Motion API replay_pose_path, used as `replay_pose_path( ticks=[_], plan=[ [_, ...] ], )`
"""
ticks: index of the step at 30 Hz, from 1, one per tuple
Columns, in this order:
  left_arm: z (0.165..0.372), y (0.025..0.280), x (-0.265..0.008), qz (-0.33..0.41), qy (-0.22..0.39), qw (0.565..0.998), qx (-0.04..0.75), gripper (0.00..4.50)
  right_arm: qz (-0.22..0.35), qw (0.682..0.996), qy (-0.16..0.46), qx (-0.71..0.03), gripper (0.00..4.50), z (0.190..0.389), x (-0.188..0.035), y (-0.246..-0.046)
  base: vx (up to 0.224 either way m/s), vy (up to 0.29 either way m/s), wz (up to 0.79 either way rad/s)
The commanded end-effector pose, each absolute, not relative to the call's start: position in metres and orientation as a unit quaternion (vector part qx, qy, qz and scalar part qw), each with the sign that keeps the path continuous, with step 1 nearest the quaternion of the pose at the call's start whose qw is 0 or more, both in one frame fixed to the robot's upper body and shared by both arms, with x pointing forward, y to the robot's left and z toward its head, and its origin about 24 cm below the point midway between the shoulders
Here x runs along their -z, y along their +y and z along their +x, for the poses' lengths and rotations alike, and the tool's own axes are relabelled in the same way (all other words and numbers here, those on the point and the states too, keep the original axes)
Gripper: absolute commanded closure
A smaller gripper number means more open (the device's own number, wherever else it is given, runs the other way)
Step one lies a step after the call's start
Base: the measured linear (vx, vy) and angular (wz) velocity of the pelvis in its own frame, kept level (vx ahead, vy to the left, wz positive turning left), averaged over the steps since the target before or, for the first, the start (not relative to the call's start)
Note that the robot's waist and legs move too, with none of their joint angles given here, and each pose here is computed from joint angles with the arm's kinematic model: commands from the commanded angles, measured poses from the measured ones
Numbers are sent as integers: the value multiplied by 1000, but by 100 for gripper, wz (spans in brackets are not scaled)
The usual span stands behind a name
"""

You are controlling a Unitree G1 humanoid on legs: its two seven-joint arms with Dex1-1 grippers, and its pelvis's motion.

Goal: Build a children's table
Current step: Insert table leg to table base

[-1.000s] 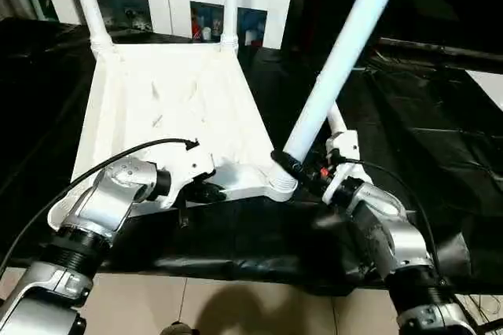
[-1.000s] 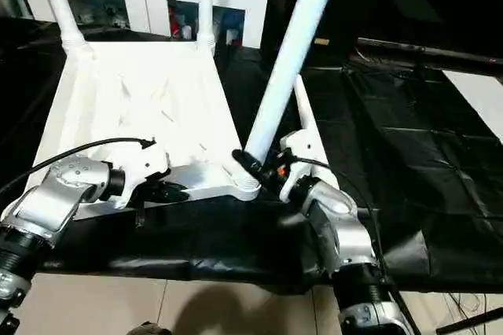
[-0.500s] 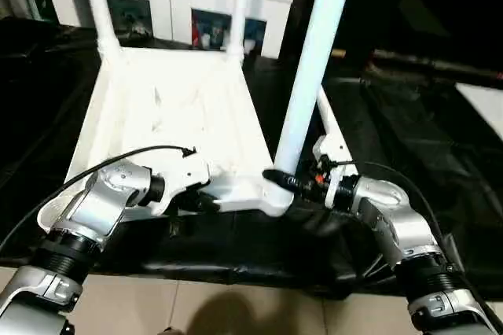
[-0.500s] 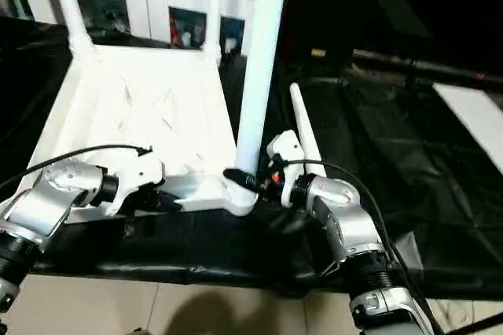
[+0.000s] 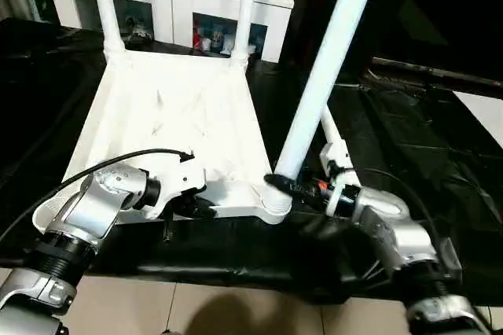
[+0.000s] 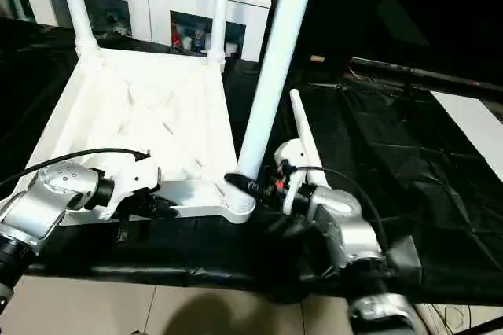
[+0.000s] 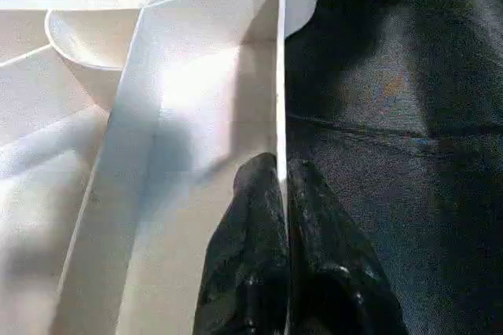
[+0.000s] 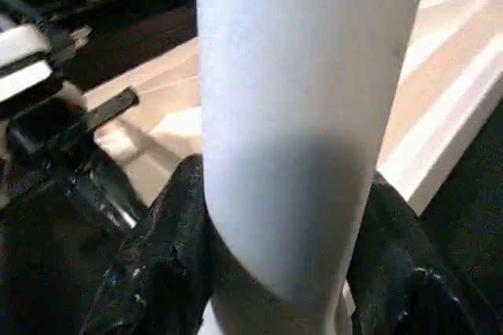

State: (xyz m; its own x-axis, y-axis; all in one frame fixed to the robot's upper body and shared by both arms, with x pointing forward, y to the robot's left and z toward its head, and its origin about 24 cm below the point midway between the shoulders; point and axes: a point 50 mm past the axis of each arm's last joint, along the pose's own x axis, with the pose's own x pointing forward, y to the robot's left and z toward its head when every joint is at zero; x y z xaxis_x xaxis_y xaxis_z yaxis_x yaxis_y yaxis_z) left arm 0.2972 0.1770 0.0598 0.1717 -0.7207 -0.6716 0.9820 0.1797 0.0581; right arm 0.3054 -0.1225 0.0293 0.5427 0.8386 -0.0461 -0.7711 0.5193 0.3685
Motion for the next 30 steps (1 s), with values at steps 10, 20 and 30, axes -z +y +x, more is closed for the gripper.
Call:
replay_pose_path(
  ticks=[10, 20, 30],
  plan=[
    [298, 165, -61, 246, 237, 721, 603, 450, 140, 870, 161, -445, 264, 281, 1, -134, 0, 0, 0],
    [298, 168, -61, 247, 238, 724, 598, 450, 158, 890, 144, -402, 264, 271, 8, -137, 0, 0, 0],
    [298, 170, -60, 249, 241, 724, 597, 450, 188, 902, 125, -368, 264, 266, 8, -140, 0, 0, 0]
  ],
)
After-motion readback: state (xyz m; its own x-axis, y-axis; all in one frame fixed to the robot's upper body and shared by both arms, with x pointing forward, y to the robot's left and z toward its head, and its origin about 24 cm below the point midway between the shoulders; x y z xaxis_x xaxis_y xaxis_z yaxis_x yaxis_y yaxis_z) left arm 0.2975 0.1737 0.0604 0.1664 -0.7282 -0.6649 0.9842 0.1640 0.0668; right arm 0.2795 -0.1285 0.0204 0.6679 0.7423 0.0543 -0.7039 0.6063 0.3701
